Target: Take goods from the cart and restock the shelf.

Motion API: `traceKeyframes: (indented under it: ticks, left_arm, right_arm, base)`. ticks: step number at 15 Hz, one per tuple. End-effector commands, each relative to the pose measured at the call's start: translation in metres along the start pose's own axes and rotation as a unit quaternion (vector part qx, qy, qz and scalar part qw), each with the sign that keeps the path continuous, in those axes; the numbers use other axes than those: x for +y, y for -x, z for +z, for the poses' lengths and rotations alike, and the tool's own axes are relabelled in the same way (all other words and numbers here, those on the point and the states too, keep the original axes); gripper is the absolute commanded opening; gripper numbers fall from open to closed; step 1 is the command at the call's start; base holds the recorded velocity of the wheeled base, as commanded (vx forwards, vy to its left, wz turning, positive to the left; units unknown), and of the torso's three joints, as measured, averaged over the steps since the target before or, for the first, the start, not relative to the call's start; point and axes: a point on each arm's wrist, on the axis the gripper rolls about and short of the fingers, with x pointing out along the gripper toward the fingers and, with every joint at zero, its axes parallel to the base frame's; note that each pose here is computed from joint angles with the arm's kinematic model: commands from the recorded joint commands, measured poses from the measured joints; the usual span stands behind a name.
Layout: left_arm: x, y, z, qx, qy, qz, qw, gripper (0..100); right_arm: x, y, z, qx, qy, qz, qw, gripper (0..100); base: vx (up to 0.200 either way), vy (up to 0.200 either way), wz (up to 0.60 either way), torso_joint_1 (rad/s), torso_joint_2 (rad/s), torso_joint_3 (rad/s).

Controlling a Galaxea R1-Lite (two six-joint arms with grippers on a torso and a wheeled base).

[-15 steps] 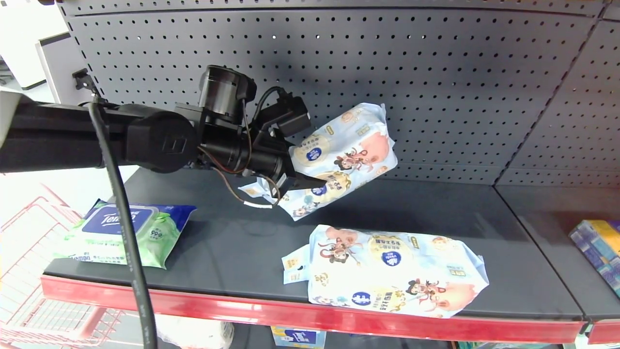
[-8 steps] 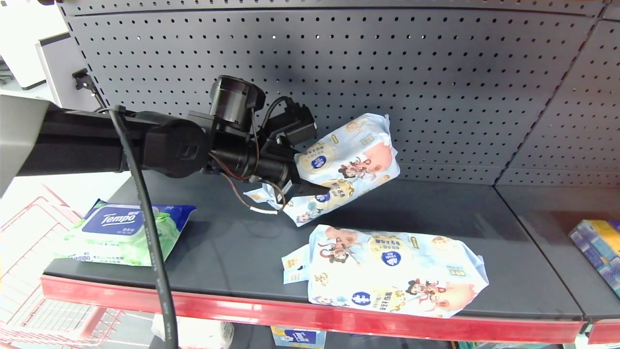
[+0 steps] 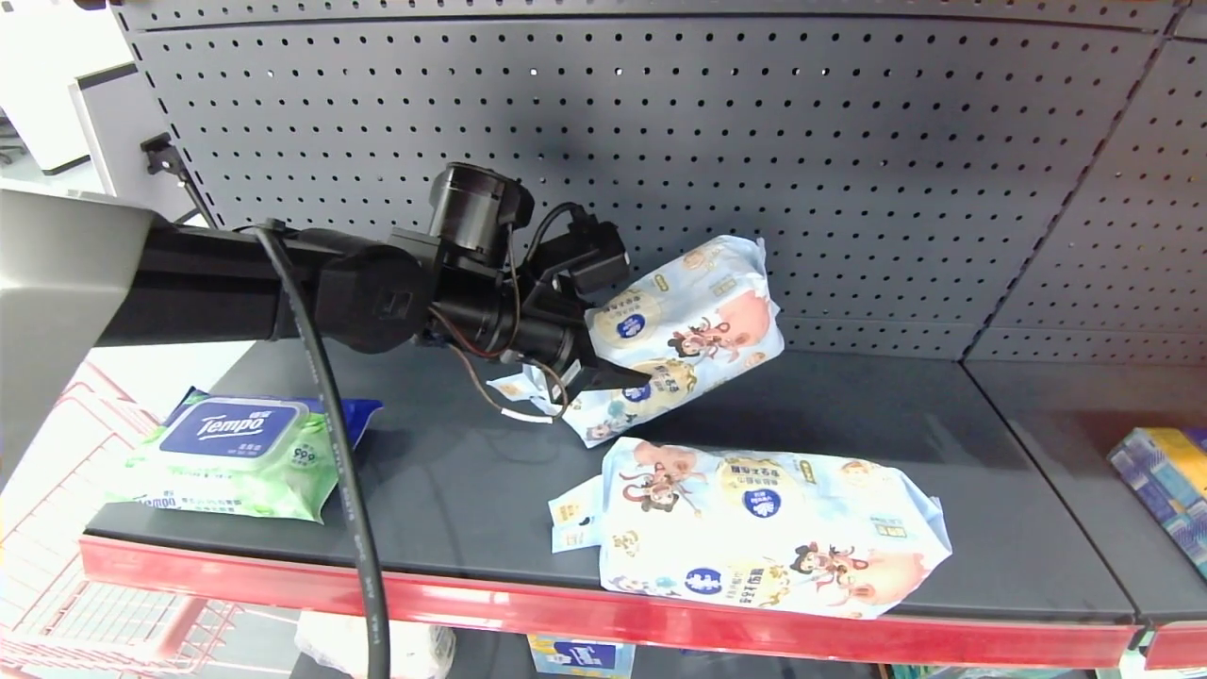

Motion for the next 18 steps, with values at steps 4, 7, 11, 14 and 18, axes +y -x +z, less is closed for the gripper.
traceKeyframes:
  ticks: [4,7,11,14,18]
  left_arm:
    - [0.006,-0.007,0.001,-0.004,-0.005,0.002,1.0000,100]
    - [0.005,-0.007,0.001,-0.005,-0.005,0.002,1.0000,100]
    - [0.008,0.004,0.001,-0.003,-0.003,0.012,0.9999,100]
    - [0.013,0.016,-0.009,0.008,0.010,0.023,0.9997,100]
    - [0.021,0.024,-0.019,0.015,0.018,0.037,0.9991,100]
  right_arm:
    - [0.000,-0.001,0.000,0.002,-0.001,0.001,1.000,100]
    - [-0.001,-0.002,0.000,0.007,-0.002,0.001,1.000,100]
    - [-0.001,-0.002,0.000,0.007,-0.002,0.001,1.000,100]
    - [-0.001,-0.002,0.000,0.008,-0.003,0.001,1.000,100]
    - [-0.001,-0.002,-0.003,0.010,-0.004,0.000,1.000,100]
  base:
    - [0.000,0.000,0.00,0.000,0.00,0.000]
    - [0.000,0.000,0.00,0.000,0.00,0.000]
    - [0.000,0.000,0.00,0.000,0.00,0.000]
    - [0.000,0.000,0.00,0.000,0.00,0.000]
    - [0.000,0.000,0.00,0.000,0.00,0.000]
